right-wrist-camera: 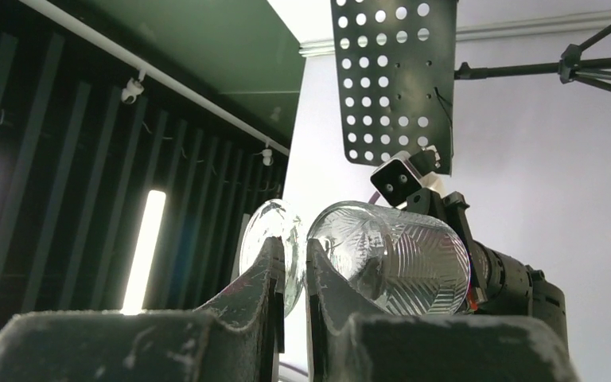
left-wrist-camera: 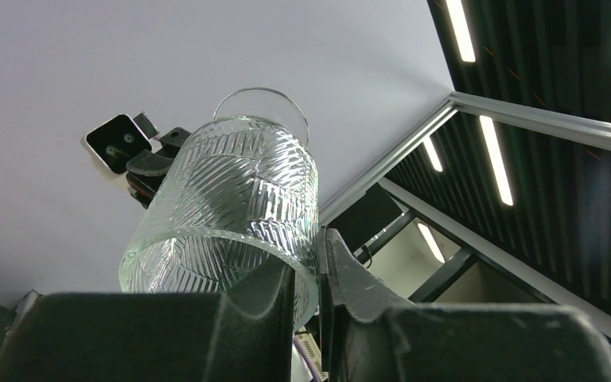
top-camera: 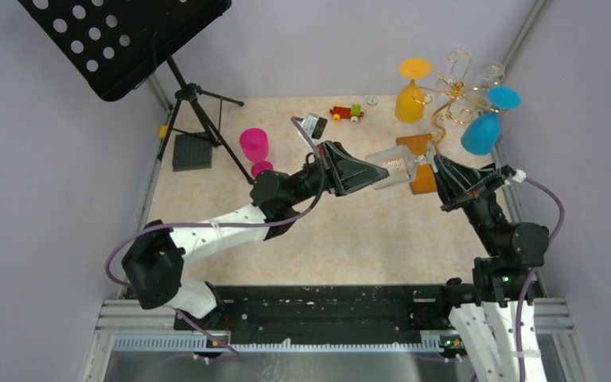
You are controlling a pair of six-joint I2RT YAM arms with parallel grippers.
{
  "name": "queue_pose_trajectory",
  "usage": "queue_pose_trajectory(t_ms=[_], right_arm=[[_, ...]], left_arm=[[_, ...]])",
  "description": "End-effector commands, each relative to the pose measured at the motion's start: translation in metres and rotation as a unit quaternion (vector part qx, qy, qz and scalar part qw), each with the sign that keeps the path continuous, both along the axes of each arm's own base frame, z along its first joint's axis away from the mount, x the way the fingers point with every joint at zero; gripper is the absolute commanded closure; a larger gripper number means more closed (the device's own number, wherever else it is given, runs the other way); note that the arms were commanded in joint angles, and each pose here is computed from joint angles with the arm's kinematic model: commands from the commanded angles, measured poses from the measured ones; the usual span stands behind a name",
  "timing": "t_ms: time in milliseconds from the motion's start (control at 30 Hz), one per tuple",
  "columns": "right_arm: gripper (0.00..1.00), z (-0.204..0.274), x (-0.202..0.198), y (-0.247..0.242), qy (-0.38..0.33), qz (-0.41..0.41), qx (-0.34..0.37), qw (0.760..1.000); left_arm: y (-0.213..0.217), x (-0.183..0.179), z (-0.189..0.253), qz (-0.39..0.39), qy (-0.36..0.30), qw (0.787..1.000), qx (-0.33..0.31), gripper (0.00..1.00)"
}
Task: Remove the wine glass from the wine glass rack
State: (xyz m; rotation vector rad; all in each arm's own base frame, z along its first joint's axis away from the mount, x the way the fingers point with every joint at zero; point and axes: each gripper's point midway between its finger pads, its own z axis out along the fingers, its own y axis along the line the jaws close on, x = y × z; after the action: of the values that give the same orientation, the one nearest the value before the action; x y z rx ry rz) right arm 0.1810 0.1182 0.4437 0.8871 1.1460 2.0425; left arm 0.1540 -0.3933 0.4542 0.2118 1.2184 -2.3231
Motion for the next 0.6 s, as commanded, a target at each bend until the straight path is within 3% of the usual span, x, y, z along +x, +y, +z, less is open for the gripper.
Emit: queue_pose_trajectory(t_ms=[0, 133, 267, 367, 567], right_arm=[[1.0, 0.019, -0.017, -0.001, -0.053, -0.002, 0.001, 0.999], [0.98, 0.008, -0.009, 0.0, -0.035, -0.01, -0.014, 0.999], [0.5, -0.002, -0.001, 0.0, -0.018, -0.032, -0.049, 0.998], [0.28, -0.008, 0.005, -0.002, -0.008, -0.063, -0.097, 0.993], [0.21, -0.046, 0.021, -0.01, 0.038, -0.113, -0.185, 0.975]], left_arm=[[0.019, -0.023, 0.047, -0.021, -0.056, 0.996, -0.068, 1.0], [0.019, -0.025, 0.05, -0.012, -0.077, 0.995, -0.065, 1.0], [0.013, -0.018, 0.045, 0.019, -0.091, 0.995, -0.03, 1.0], [0.011, -0.008, 0.04, 0.05, -0.095, 0.994, 0.005, 1.0], [0.013, 0.026, 0.017, 0.146, -0.112, 0.975, 0.127, 1.0]])
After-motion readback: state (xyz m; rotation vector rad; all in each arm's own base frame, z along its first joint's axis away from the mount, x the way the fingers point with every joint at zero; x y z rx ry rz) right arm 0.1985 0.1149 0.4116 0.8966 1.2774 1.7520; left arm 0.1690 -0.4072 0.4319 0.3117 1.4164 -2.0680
